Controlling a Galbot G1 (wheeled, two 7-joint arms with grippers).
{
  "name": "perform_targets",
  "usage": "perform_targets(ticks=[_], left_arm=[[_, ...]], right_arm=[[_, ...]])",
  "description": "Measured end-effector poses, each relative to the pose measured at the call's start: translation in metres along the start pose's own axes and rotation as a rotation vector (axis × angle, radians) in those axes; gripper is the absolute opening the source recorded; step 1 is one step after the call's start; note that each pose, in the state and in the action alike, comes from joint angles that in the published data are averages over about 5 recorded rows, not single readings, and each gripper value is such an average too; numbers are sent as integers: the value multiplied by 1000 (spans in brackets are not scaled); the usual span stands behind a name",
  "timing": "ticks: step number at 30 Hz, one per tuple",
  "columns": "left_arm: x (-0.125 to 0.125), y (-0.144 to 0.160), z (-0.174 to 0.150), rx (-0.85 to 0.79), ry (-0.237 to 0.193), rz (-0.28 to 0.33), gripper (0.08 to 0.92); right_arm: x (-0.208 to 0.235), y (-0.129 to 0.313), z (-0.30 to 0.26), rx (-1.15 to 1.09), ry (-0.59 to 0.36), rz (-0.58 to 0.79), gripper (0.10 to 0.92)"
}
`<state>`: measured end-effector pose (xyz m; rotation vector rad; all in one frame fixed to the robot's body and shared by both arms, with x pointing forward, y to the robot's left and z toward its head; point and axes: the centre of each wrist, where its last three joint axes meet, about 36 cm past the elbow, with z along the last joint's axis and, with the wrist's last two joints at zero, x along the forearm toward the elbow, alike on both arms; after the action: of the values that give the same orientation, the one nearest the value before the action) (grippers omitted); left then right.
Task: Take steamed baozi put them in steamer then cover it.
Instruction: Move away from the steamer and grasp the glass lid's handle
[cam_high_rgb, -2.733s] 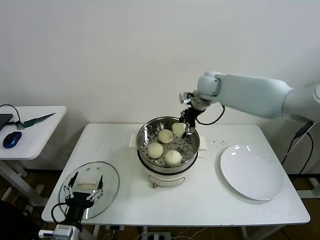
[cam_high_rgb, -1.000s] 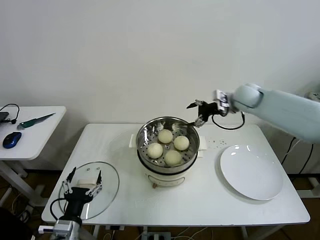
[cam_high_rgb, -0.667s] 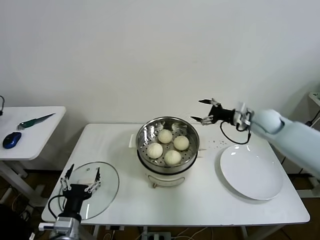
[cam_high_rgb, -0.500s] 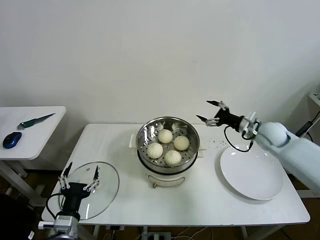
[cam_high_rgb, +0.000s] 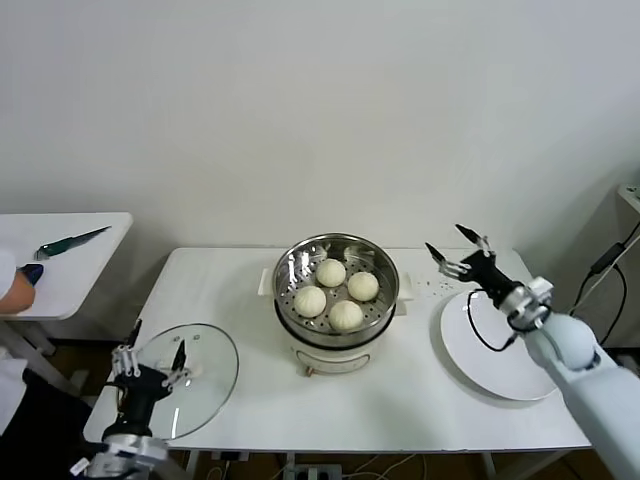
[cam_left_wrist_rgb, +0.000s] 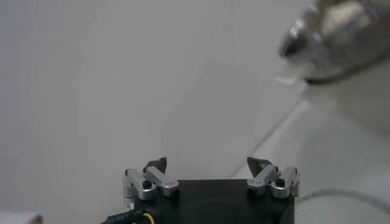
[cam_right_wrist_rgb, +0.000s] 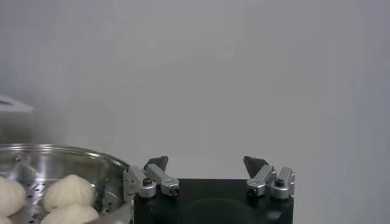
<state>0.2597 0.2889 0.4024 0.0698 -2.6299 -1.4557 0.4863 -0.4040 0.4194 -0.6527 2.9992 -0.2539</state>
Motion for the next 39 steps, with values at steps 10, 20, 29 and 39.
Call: perform_targets(ticks=[10,20,29,39], left_arm=[[8,-23,12,-469,42,56,823],[-3,-56,42,-654,43,62,823],[-25,-79,68,-718,38,80,823],[-53,-90,85,-738,50,62,823]], right_arm=[[52,18,39,-78,33,126,823],[80,29,60,-95,76,182,823],[94,33,71,-81,114,211,823],[103,39,80,-65,139,226,823]])
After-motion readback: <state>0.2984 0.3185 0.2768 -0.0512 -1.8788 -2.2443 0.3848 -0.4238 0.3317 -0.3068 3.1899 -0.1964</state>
